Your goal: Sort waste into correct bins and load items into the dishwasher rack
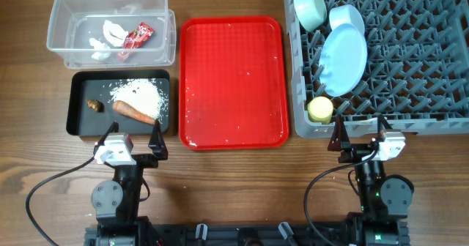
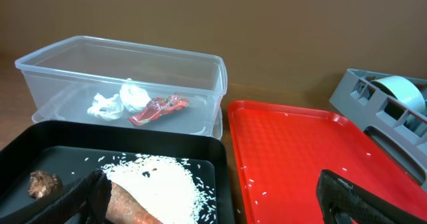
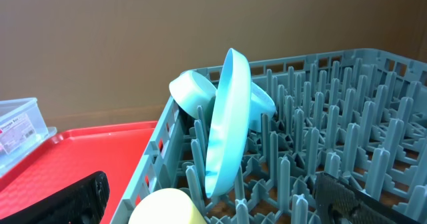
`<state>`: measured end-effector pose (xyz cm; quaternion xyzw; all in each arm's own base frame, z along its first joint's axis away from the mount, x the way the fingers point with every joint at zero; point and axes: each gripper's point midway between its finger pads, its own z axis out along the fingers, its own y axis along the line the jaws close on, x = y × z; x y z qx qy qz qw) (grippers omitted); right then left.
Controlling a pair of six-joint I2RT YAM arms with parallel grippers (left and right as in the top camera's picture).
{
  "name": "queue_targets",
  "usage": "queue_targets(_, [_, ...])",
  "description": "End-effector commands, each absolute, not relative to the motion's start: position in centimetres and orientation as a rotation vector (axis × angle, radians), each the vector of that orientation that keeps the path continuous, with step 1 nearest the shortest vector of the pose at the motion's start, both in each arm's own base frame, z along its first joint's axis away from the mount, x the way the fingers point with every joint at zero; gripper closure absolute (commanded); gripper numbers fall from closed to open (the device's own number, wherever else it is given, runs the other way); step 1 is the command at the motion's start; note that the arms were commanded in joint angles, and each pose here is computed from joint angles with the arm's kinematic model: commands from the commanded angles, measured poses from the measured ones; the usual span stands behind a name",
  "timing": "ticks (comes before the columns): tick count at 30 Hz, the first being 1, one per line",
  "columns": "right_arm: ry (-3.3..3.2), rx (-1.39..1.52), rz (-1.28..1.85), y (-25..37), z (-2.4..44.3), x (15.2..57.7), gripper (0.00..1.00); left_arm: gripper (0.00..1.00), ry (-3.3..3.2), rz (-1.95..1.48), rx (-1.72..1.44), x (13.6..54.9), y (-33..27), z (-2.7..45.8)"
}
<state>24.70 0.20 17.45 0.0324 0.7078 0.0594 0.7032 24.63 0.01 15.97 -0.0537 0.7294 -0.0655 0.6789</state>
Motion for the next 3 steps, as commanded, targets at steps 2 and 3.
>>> queue_targets(2, [1.564,0.078,0.132,0.18,17.65,24.66,0.0,0.0,1.64,-0.156,-0.138,24.62,0.04,15.73])
queue_targets(3, [1.563,0.077,0.132,0.18,17.66,24.66,0.0,0.0,1.64,-0.156,-0.138,24.62,0.04,15.73])
